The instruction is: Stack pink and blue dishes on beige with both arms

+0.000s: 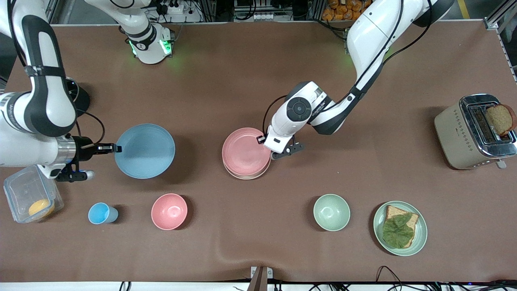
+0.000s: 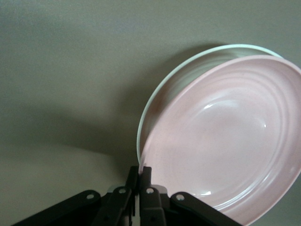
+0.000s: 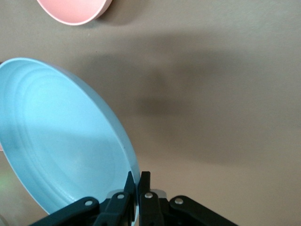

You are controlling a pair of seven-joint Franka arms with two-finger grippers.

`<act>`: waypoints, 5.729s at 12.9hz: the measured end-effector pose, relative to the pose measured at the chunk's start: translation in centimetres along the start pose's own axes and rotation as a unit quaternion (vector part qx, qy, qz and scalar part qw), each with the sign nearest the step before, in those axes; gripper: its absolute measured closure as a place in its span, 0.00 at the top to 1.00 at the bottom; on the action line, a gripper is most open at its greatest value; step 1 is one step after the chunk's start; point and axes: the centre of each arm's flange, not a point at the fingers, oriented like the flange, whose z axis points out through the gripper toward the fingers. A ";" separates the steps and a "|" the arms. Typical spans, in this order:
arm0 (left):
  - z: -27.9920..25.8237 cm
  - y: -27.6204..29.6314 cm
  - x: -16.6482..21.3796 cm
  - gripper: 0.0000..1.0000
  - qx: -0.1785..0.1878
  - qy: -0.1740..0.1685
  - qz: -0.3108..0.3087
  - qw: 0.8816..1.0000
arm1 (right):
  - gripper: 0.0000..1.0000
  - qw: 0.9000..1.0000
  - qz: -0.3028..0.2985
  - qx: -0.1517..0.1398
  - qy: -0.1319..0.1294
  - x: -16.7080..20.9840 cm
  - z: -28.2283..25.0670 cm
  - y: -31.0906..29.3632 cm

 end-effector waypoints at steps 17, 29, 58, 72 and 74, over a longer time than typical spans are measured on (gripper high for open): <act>-10.8 1.1 5.7 0.89 -0.030 0.058 0.016 0.998 | 0.06 0.991 0.133 0.028 -0.021 0.7 6.8 -12.5; -34.1 -16.8 16.0 1.00 0.113 0.095 0.232 0.962 | 0.06 0.981 0.177 0.067 0.029 -2.2 18.1 -27.5; -49.9 -25.6 10.7 1.00 0.140 0.038 0.178 0.973 | 1.00 0.992 0.007 -0.097 0.085 -8.4 -10.5 -3.4; -49.3 -28.1 10.4 1.00 0.118 0.025 0.156 0.980 | 1.00 0.977 -0.028 -0.155 0.141 -15.4 -21.6 -6.6; -49.3 -28.0 10.4 1.00 0.117 0.027 0.156 0.980 | 1.00 0.977 -0.026 -0.155 0.142 -15.4 -21.6 -6.6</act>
